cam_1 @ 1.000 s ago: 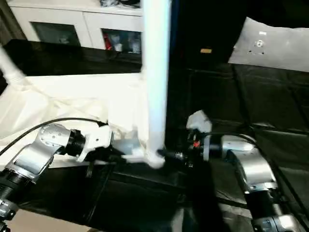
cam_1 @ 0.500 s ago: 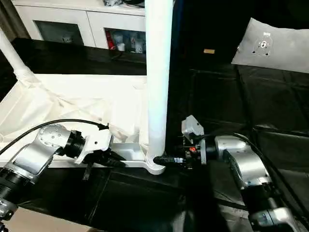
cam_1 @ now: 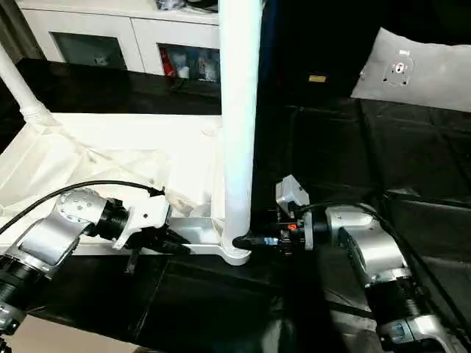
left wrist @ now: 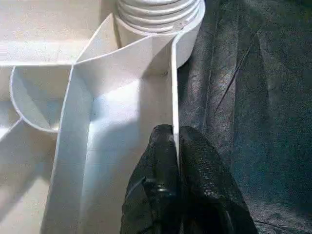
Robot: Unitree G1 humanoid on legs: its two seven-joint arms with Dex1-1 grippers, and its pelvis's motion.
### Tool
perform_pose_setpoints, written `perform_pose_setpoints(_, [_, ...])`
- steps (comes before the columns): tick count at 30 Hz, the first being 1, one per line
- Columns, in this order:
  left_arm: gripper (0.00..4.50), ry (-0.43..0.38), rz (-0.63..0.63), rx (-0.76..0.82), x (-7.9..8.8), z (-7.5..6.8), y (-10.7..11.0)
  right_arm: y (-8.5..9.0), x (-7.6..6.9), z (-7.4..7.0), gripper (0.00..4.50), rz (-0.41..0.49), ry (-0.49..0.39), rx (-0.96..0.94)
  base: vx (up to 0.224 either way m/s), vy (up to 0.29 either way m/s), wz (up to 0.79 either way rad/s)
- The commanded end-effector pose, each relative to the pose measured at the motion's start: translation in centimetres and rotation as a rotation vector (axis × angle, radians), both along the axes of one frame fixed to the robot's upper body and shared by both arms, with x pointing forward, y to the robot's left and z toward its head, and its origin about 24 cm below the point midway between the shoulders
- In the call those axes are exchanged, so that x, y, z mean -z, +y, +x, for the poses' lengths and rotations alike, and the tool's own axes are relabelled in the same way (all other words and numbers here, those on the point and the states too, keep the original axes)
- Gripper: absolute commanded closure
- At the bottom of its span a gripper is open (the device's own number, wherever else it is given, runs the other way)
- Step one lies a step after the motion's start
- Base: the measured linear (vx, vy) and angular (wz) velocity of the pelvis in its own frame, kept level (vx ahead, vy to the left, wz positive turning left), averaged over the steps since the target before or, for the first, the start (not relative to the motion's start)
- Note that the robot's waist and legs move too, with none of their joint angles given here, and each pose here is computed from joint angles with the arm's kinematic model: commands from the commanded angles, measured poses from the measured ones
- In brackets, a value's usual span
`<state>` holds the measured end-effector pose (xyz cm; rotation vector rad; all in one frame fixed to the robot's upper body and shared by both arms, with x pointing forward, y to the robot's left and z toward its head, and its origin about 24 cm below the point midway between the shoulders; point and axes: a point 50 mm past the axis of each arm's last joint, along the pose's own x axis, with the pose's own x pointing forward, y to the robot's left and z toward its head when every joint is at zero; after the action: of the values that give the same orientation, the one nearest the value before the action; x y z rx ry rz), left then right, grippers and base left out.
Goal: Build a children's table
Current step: Rotate leg to tighten
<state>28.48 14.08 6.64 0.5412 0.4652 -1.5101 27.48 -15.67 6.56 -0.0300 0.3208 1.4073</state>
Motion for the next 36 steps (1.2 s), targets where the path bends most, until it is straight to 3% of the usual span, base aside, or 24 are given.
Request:
perform_pose_setpoints(1, [4.50, -0.046, -0.060, -0.095, -0.8, 0.9, -1.9, 2.2, 1.0, 0.4, 2.46, -0.009, 0.019, 0.124, 0.000, 0.000, 0.00])
perform_pose_setpoints(5, [4.50, -0.065, -0.146, -0.320, -1.2, 2.3, -4.1, 4.8, 1.4, 1.9, 2.49, 0.006, 0.015, 0.417, 0.000, 0.000, 0.00])
perform_pose_setpoints(15, [4.50, -0.124, -0.203, -0.542, -1.7, 4.0, -7.2, 8.9, 1.3, 2.7, 2.52, 0.039, 0.054, 0.735, 0.000, 0.000, 0.00])
perform_pose_setpoints(16, [4.50, -0.128, -0.196, -0.531, -1.7, 3.9, -7.2, 8.9, 1.2, 2.6, 2.17, 0.051, 0.042, 0.724, 0.000, 0.000, 0.00])
perform_pose_setpoints(19, [4.50, -0.145, -0.170, -0.512, -1.6, 3.8, -7.0, 8.2, 1.1, 2.4, 1.82, 0.099, 0.052, 0.738, 0.000, 0.000, 0.00])
perform_pose_setpoints(24, [4.50, -0.165, -0.132, -0.446, -1.5, 3.7, -5.3, 4.9, 0.7, 2.4, 1.33, 0.130, -0.005, 0.726, 0.000, 0.000, 0.00])
perform_pose_setpoints(31, [4.50, -0.143, -0.084, -0.293, -1.0, 2.7, -3.6, 1.2, -0.2, 2.1, 0.76, 0.020, -0.155, 0.546, 0.000, 0.000, 0.00])
perform_pose_setpoints(32, [4.50, -0.138, -0.084, -0.253, -0.9, 2.5, -3.3, 0.6, -0.5, 2.1, 0.52, -0.002, -0.181, 0.517, 0.000, 0.000, 0.00])
perform_pose_setpoints(36, [4.50, -0.108, -0.090, -0.119, -0.8, 1.5, -2.5, -0.7, -1.3, 1.9, 0.52, -0.021, -0.228, 0.369, 0.000, 0.000, 0.00])
